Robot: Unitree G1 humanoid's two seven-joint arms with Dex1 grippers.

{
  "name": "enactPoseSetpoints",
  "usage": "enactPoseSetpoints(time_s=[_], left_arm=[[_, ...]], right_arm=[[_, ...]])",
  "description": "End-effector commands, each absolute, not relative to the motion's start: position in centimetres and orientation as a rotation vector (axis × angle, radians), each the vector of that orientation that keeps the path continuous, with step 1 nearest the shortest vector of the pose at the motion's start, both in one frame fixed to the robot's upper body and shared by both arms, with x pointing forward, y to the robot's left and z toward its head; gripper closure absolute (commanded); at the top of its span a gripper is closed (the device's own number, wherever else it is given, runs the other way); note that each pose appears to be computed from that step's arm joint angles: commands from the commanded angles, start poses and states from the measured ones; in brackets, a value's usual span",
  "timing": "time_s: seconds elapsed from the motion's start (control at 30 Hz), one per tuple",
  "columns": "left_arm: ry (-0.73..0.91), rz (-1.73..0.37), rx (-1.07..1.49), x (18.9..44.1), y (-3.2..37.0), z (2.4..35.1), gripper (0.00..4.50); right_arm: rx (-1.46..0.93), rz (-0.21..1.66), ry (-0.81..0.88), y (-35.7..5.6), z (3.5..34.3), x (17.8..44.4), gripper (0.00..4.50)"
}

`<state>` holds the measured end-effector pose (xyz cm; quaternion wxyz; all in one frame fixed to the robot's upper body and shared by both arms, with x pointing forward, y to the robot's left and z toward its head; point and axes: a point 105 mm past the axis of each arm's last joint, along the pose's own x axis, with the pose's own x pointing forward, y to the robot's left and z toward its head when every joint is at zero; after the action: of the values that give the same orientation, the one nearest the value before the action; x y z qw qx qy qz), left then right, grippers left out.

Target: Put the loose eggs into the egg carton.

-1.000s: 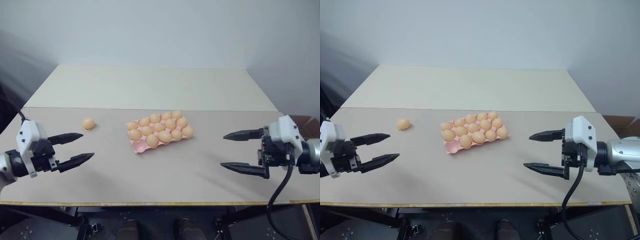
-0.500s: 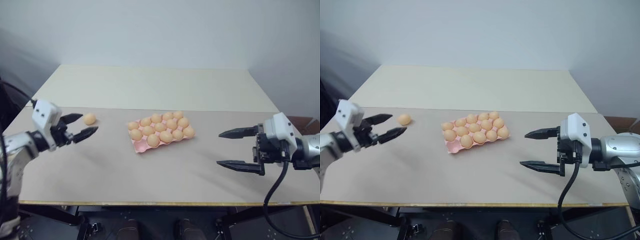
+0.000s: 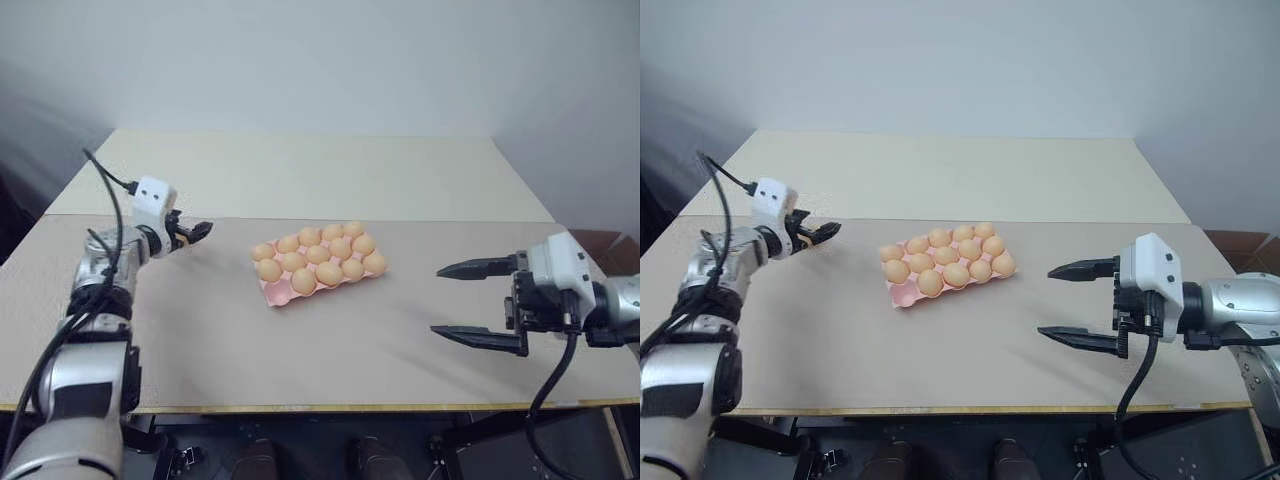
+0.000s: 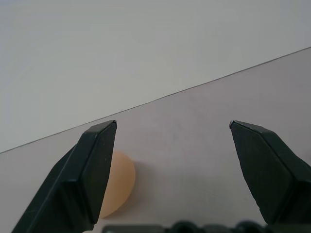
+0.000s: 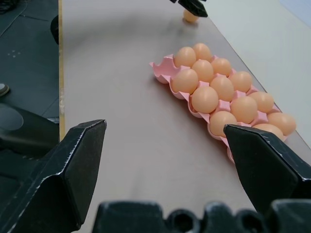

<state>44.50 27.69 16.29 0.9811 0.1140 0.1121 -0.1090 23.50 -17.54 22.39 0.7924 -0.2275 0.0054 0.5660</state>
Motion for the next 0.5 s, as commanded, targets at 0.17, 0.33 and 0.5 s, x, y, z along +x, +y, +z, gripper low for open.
enactPoseSetpoints(time_s=[0.17,0.33,0.5], left_arm=[[0.135,0.019,0.244,45.9,28.9,18.4,0.46],[0.216,0.038,0.264,45.5,29.4,16.4,0.46],[0.330,0.029,0.265,44.9,29.4,14.0,0.46]], right_arm=[[-0.506,1.183,0.006,-17.7,23.5,21.9,0.00],[-0.500,1.166,0.008,-17.6,23.6,21.2,0.00],[-0.504,1.151,-0.021,-17.2,24.3,21.1,0.00]])
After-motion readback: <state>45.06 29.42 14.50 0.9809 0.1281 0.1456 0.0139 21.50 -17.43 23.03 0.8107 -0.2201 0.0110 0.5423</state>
